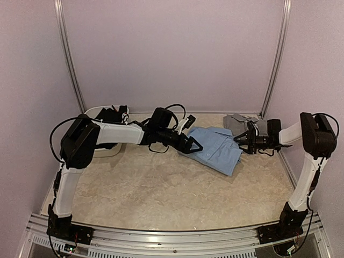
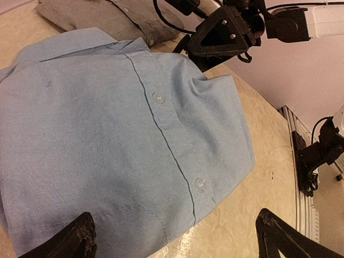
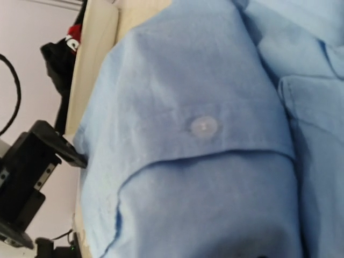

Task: Fold and stack the long sleeve shirts
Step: Fold the 2/3-rectangle-folded shirt at the center of the board, then smooth out the square-folded shirt at the center of the board.

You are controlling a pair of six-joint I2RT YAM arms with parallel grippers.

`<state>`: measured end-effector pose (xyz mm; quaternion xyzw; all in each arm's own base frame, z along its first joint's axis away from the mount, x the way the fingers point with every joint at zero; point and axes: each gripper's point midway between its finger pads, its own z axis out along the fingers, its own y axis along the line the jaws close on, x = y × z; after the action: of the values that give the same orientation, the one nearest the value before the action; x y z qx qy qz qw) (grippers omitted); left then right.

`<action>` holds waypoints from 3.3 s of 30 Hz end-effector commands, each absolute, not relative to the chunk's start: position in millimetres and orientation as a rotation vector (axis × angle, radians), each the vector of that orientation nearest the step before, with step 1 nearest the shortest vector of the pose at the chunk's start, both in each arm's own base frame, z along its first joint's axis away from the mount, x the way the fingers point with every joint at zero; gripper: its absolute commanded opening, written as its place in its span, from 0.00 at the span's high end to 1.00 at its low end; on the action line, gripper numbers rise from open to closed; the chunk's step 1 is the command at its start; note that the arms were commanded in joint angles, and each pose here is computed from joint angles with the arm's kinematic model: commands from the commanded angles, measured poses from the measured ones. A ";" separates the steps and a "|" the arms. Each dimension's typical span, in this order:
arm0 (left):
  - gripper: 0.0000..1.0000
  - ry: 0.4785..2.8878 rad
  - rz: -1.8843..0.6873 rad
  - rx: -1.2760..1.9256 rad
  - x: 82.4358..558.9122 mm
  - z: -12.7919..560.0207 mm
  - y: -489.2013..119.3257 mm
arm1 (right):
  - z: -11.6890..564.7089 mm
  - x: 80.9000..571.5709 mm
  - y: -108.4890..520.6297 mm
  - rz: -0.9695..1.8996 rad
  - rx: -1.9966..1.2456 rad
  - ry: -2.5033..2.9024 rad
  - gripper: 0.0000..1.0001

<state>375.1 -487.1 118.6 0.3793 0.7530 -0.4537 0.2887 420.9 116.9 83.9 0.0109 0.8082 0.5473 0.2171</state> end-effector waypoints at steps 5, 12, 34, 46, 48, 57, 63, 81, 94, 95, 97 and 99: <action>0.01 2.006 -1.115 0.949 372.9 128.7 -467.4 | 109.8 423.7 92.0 1.104 -0.047 2.308 0.24; 0.01 1.962 -1.064 0.866 361.4 149.4 -445.6 | 110.8 423.1 113.5 0.943 -0.202 2.364 0.17; 0.01 1.993 -1.038 0.891 334.3 143.7 -431.6 | 64.3 439.9 186.9 0.983 -0.598 2.466 0.21; 0.01 2.036 -0.989 0.853 336.4 133.3 -421.2 | 67.7 409.4 212.9 1.135 -0.660 2.438 0.45; 0.01 2.037 -0.980 0.850 335.5 134.7 -418.2 | 66.7 404.5 217.7 1.152 -0.669 2.442 0.50; 0.01 2.077 -0.875 0.805 336.4 136.7 -389.9 | 76.7 354.3 260.3 1.264 -0.701 2.428 0.82; 0.01 2.101 -0.812 0.747 337.9 141.4 -359.2 | 96.0 311.1 296.3 1.378 -0.649 2.400 1.00; 0.01 2.032 -0.725 0.523 345.3 194.0 -287.9 | 145.6 265.3 357.5 1.584 -0.820 2.327 1.00; 0.01 2.027 -0.735 0.536 342.6 195.0 -287.5 | 164.7 280.2 368.4 1.777 -0.965 2.236 1.00; 0.01 2.025 -0.734 0.535 342.4 195.9 -286.9 | 161.5 286.6 365.9 1.782 -0.947 2.239 1.00; 0.01 2.023 -0.730 0.536 341.8 197.6 -286.0 | 156.9 296.0 362.0 1.802 -0.930 2.235 1.00; 0.01 2.023 -0.728 0.536 340.9 198.0 -285.1 | 150.2 306.4 356.5 1.819 -0.910 2.243 1.00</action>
<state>343.8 -290.8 189.3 0.2176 0.8217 -0.2930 0.4377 292.1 368.5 155.4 -0.3058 0.7522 0.5792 0.0725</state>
